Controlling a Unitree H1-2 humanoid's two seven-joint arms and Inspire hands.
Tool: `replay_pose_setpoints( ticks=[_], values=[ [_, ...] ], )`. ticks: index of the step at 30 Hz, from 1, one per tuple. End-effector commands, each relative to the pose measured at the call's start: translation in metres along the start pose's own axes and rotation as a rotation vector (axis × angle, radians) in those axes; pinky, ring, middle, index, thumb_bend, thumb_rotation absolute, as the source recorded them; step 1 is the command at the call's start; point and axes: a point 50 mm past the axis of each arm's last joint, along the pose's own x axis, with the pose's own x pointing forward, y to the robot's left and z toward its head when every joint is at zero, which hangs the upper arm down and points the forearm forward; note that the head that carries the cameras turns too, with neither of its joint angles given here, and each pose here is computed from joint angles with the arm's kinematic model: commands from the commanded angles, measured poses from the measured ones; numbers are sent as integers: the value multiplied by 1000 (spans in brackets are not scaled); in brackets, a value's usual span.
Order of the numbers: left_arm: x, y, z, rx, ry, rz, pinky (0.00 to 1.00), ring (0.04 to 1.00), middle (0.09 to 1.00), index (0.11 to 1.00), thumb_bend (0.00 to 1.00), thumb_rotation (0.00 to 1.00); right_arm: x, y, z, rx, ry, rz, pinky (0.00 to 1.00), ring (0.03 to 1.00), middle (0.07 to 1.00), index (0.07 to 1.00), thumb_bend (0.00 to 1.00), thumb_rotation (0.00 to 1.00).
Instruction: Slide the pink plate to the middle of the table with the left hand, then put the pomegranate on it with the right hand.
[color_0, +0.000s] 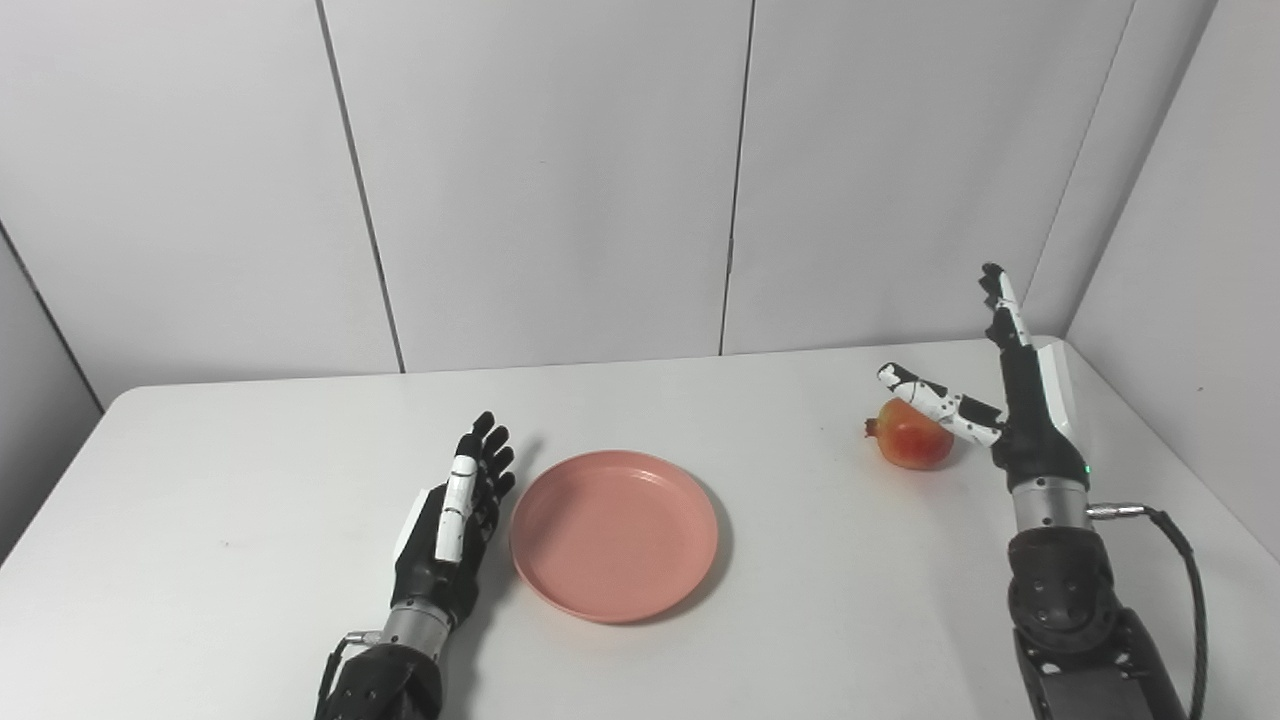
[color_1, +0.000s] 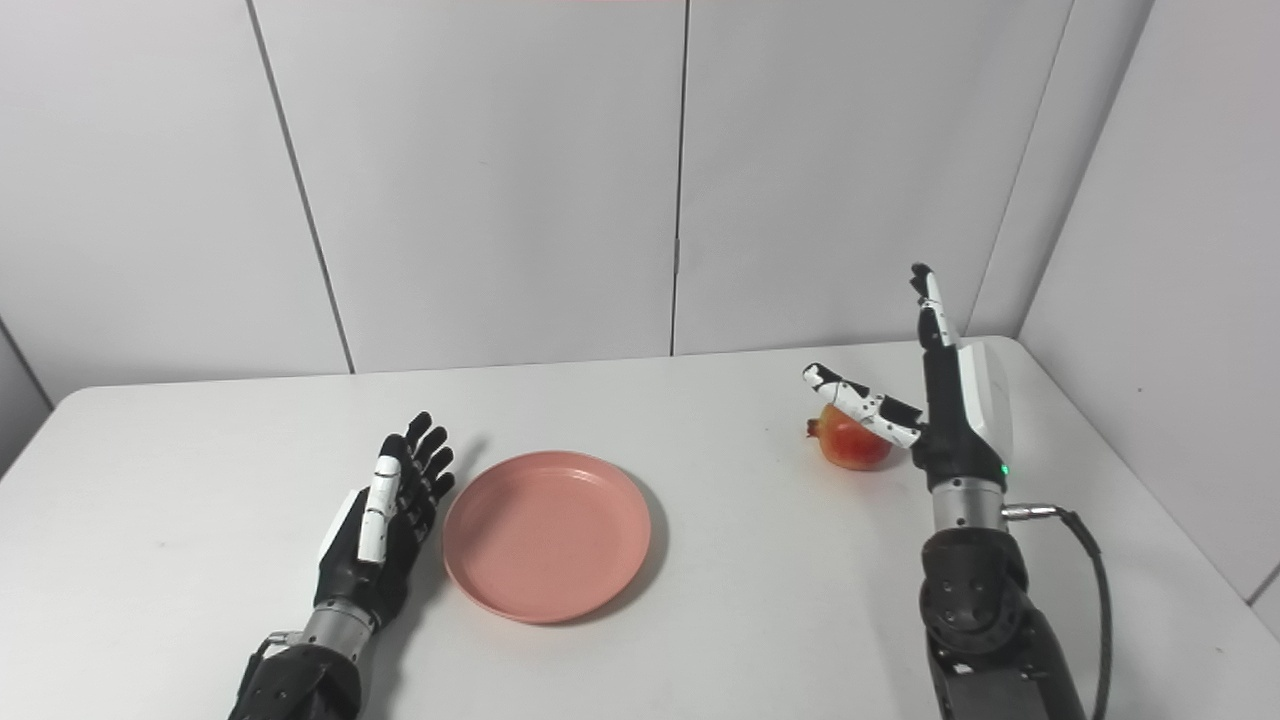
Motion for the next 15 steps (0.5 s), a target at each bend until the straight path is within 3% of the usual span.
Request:
replay_pose_setpoints(
  ticks=[1, 11, 15],
  values=[
    [0, 6, 4, -3, -14, -9, 1000, 1000, 1000, 1000, 568, 1000, 23, -13, 15, -27, -41, -63, 850, 920, 934, 954, 872, 478],
    [-2, 10, 4, -6, -15, -24, 1000, 1000, 1000, 1000, 568, 1000, 26, -3, -2, -60, 60, -12, 783, 887, 921, 941, 918, 418],
    [-2, 10, 4, -2, -17, -25, 1000, 1000, 1000, 1000, 572, 1000, 26, 3, -7, -68, 91, 23, 692, 852, 922, 937, 945, 405]
  ],
)
